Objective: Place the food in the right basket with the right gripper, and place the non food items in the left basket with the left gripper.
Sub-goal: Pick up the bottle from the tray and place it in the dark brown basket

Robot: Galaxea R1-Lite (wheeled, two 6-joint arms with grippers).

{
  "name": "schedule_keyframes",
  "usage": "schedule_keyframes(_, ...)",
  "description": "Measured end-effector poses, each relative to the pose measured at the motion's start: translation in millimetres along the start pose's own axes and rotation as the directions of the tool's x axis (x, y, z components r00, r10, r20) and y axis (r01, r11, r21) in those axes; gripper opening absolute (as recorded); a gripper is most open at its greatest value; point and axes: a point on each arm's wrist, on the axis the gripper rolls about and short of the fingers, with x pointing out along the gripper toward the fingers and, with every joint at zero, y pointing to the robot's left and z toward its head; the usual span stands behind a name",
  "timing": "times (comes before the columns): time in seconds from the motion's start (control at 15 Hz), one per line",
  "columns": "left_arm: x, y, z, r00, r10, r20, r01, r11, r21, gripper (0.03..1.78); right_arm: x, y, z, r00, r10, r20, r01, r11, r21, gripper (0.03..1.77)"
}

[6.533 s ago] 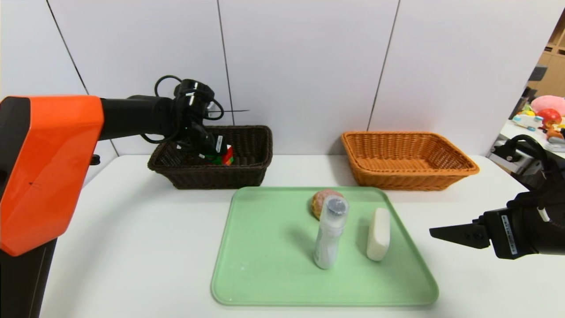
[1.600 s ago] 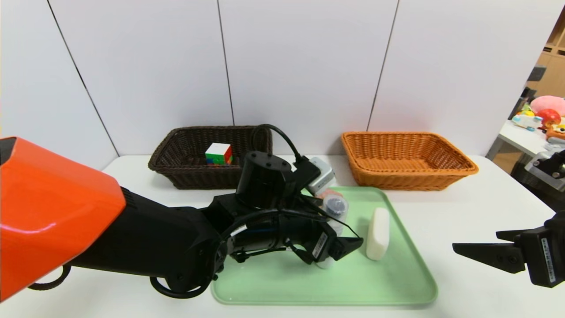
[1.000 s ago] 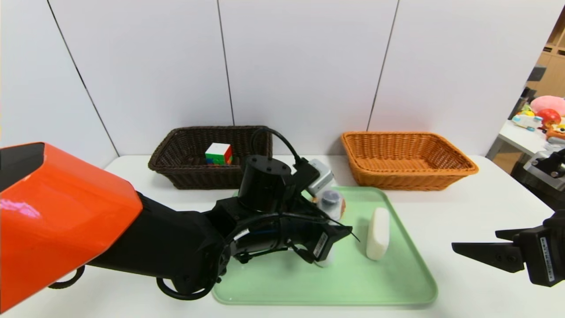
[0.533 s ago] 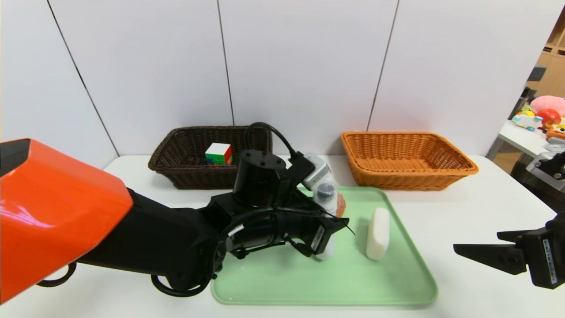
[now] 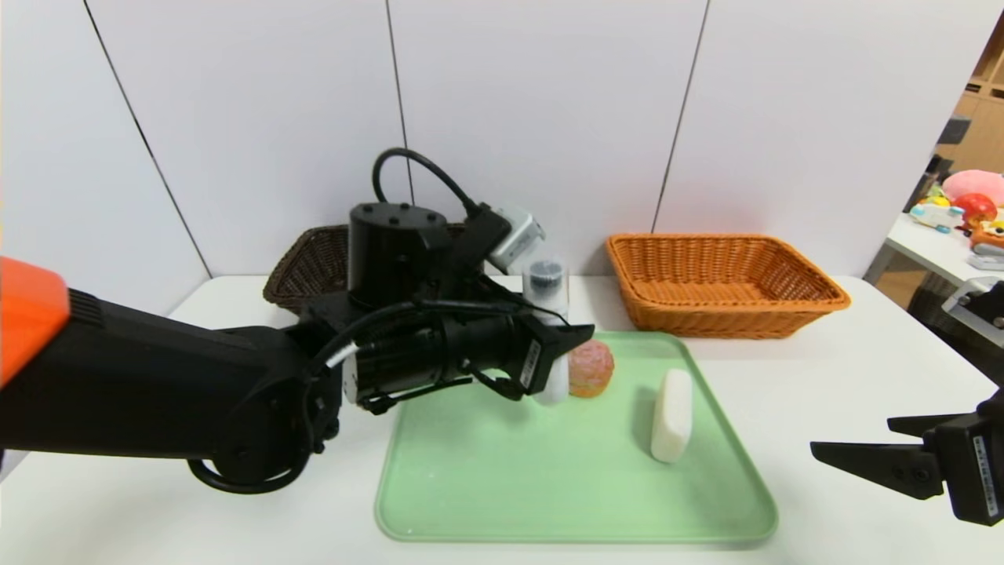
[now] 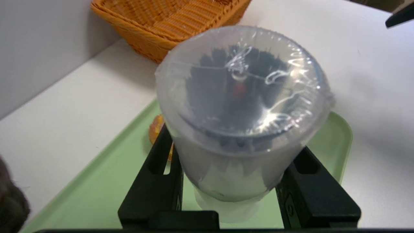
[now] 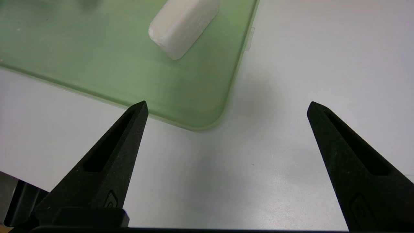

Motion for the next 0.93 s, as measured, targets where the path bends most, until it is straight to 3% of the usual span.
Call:
schedule_keyframes(0.2, -27.5, 25.6, 30.1, 0.993, 0.094, 0.076, -0.097, 0.995, 0.031, 0.78, -3.9, 0.3, -4.4, 1.0, 0.002, 0.009, -0.002, 1.0, 0.002, 1.7)
schedule_keyframes(0.4, -54.2, 68.7, 50.7, 0.968, 0.234, 0.095, -0.236, 0.972, 0.013, 0.78, -5.7, 0.5, -6.2, 1.0, 0.002, 0.015, -0.002, 1.0, -0.002, 1.7)
schedule_keyframes(0.67, -76.7, 136.1, 55.4, 0.903, 0.421, 0.087, -0.421, 0.907, -0.013, 0.78, -8.4, 0.6, -5.4, 1.0, 0.002, 0.028, -0.001, 1.0, -0.002, 1.7)
schedule_keyframes(0.93, -96.2, 196.7, 44.4, 0.832, 0.554, 0.024, -0.553, 0.832, -0.044, 0.78, -8.5, 0.3, -6.5, 1.0, -0.001, 0.027, 0.001, 1.0, 0.001, 1.7)
